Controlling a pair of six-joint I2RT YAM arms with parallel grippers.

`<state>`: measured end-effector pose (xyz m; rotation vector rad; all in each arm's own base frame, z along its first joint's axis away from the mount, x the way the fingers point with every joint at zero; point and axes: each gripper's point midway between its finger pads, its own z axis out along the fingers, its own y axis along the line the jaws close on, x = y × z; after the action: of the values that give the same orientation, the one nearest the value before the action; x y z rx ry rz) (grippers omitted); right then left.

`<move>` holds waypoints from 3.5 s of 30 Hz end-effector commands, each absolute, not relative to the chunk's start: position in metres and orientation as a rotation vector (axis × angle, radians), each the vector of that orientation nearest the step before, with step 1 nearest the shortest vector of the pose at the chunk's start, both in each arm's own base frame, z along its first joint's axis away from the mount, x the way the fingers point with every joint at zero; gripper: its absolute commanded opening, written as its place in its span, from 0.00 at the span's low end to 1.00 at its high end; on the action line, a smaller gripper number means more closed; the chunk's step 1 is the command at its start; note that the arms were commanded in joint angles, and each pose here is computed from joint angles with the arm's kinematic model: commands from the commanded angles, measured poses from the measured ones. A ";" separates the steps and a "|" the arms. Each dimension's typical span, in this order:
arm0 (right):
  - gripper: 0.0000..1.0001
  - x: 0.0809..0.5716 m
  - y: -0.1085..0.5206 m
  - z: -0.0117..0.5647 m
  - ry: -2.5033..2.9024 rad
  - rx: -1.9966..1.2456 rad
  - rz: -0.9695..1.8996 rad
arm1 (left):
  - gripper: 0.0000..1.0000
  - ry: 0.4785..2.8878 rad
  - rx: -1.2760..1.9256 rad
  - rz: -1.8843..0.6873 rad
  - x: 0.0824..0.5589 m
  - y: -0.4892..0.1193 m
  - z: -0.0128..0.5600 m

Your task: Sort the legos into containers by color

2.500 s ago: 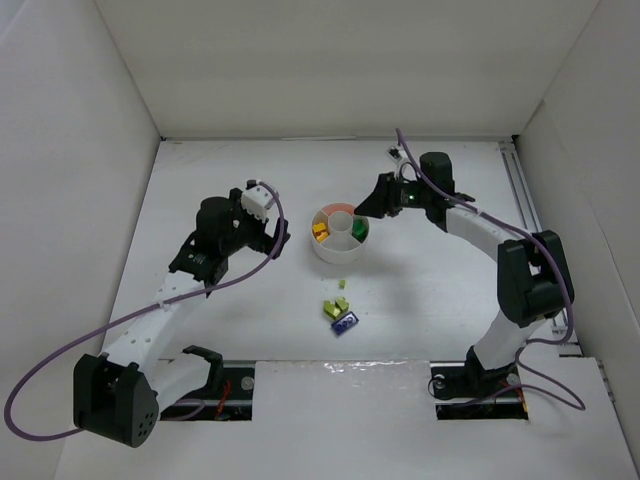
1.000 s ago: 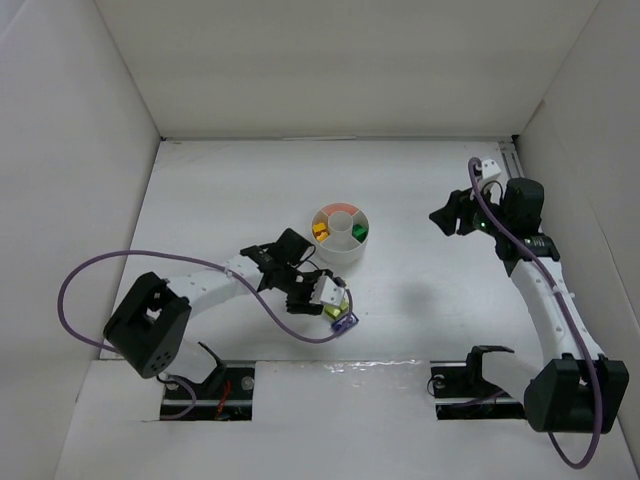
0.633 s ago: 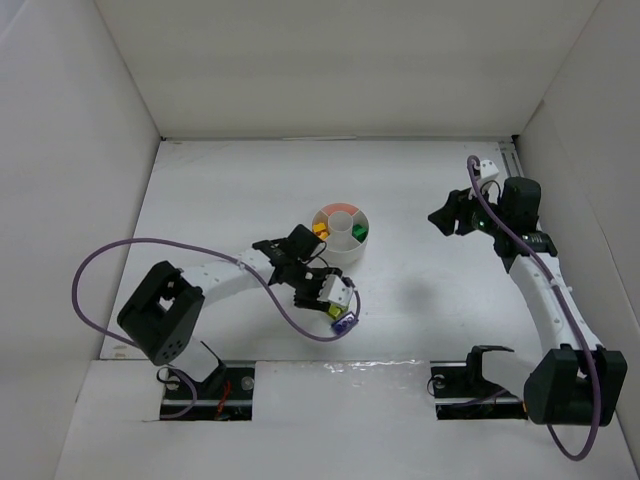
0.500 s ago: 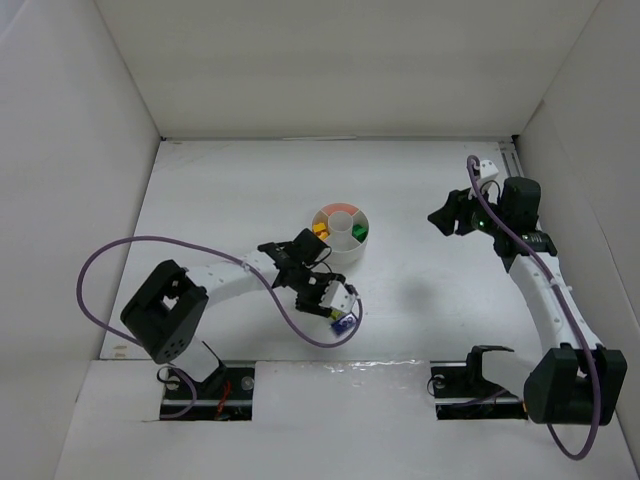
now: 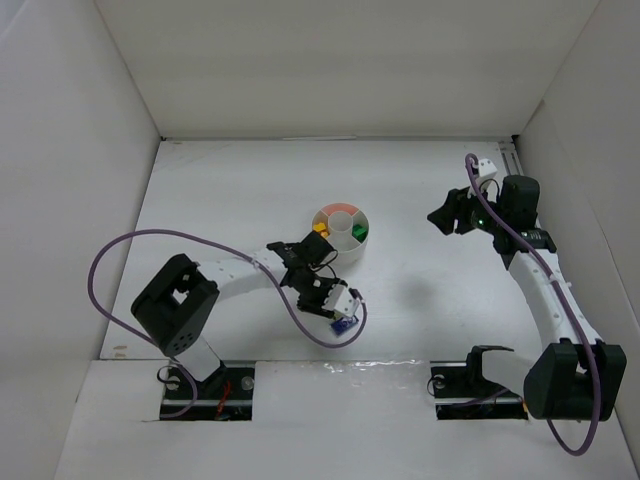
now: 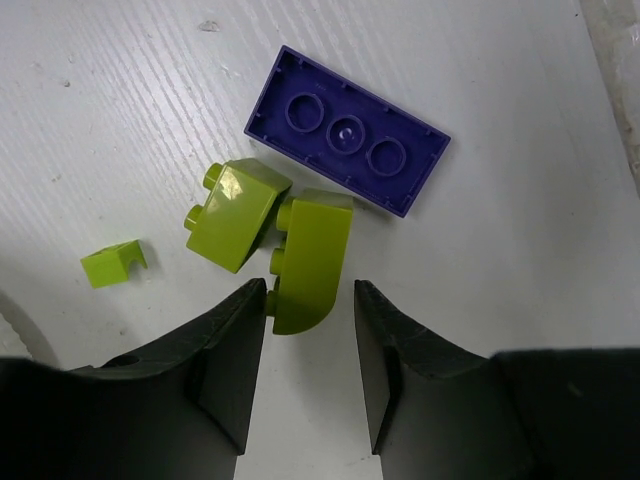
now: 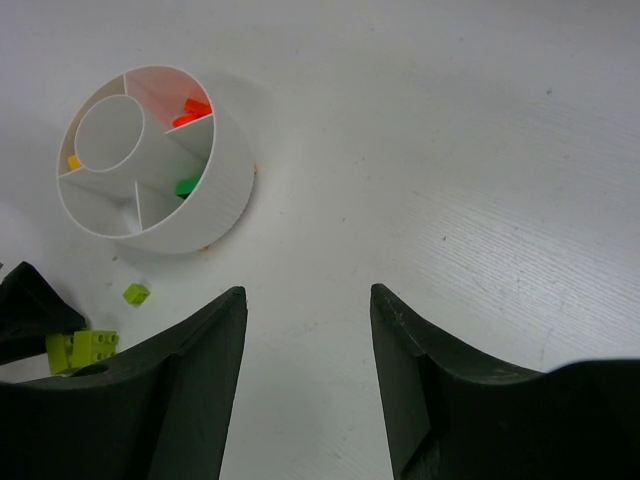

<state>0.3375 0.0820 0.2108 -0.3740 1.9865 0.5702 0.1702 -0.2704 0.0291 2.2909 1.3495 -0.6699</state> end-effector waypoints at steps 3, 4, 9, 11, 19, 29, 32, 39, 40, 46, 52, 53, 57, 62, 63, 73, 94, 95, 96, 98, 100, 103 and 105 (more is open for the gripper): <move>0.57 0.343 0.082 0.230 1.930 -0.407 0.555 | 0.33 1.375 2.268 -0.690 0.172 -0.279 0.040; 0.57 0.342 0.083 0.230 1.928 -0.413 0.564 | 0.31 1.368 2.263 -0.686 0.174 -0.281 0.043; 0.57 0.338 0.085 0.232 1.917 -0.421 0.570 | 0.17 1.448 2.195 -0.716 0.170 -0.281 0.058; 0.57 0.339 0.085 0.234 1.908 -0.423 0.566 | 0.16 1.506 2.139 -0.701 0.173 -0.281 0.068; 0.57 0.334 0.089 0.245 1.876 -0.412 0.595 | 0.13 1.610 2.100 -0.505 0.195 -0.267 0.154; 0.57 0.328 0.093 0.261 1.831 -0.402 0.623 | 0.12 1.734 2.206 -0.188 0.232 -0.234 0.192; 0.57 0.328 0.093 0.261 1.831 -0.402 0.623 | 0.12 1.751 2.218 -0.076 0.250 -0.232 0.190; 0.57 0.329 0.094 0.260 1.828 -0.388 0.633 | 0.12 1.761 2.210 0.007 0.276 -0.245 0.189; 0.57 0.329 0.091 0.260 1.829 -0.380 0.626 | 0.12 1.768 2.219 0.006 0.277 -0.246 0.185; 0.57 0.328 0.091 0.252 1.846 -0.374 0.633 | 0.12 1.773 2.201 0.022 0.289 -0.251 0.187; 0.57 0.328 0.091 0.252 1.846 -0.374 0.633 | 0.14 1.778 2.207 0.021 0.293 -0.255 0.183; 0.57 0.329 0.090 0.252 1.848 -0.368 0.624 | 0.14 1.779 2.208 0.021 0.295 -0.257 0.181; 0.57 0.330 0.090 0.254 1.839 -0.371 0.621 | 0.15 1.758 2.204 0.025 0.302 -0.264 0.185; 0.57 0.330 0.090 0.254 1.839 -0.371 0.621 | 0.16 1.765 2.212 0.024 0.306 -0.268 0.179; 0.57 0.329 0.090 0.250 1.848 -0.368 0.624 | 0.16 1.770 2.222 0.009 0.305 -0.269 0.174; 0.57 0.330 0.088 0.249 1.850 -0.362 0.615 | 0.28 1.762 2.235 -0.003 0.311 -0.277 0.168; 0.57 0.333 0.086 0.243 1.857 -0.356 0.621 | 0.39 1.427 2.075 -0.230 0.276 -0.289 0.240; 0.57 0.333 0.086 0.243 1.857 -0.356 0.621 | 0.39 1.432 2.085 -0.293 0.262 -0.283 0.225; 0.57 0.333 0.086 0.243 1.857 -0.357 0.621 | 0.39 1.357 2.036 -0.328 0.249 -0.277 0.245; 0.57 0.333 0.086 0.243 1.857 -0.357 0.621 | 0.39 1.290 2.005 -0.518 0.217 -0.284 0.231; 0.57 0.333 0.088 0.244 1.855 -0.363 0.630 | 0.41 1.156 1.906 -0.605 0.196 -0.290 0.251; 0.57 0.333 0.088 0.244 1.855 -0.363 0.630 | 0.47 1.126 1.867 -0.713 0.167 -0.287 0.231; 0.57 0.333 0.085 0.244 1.856 -0.354 0.623 | 0.48 1.061 1.887 -0.768 0.145 -0.297 0.217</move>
<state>0.3276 0.0874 0.2320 -0.3471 1.9106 0.6344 0.1716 -0.2659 0.2269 1.9108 1.1980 -0.5791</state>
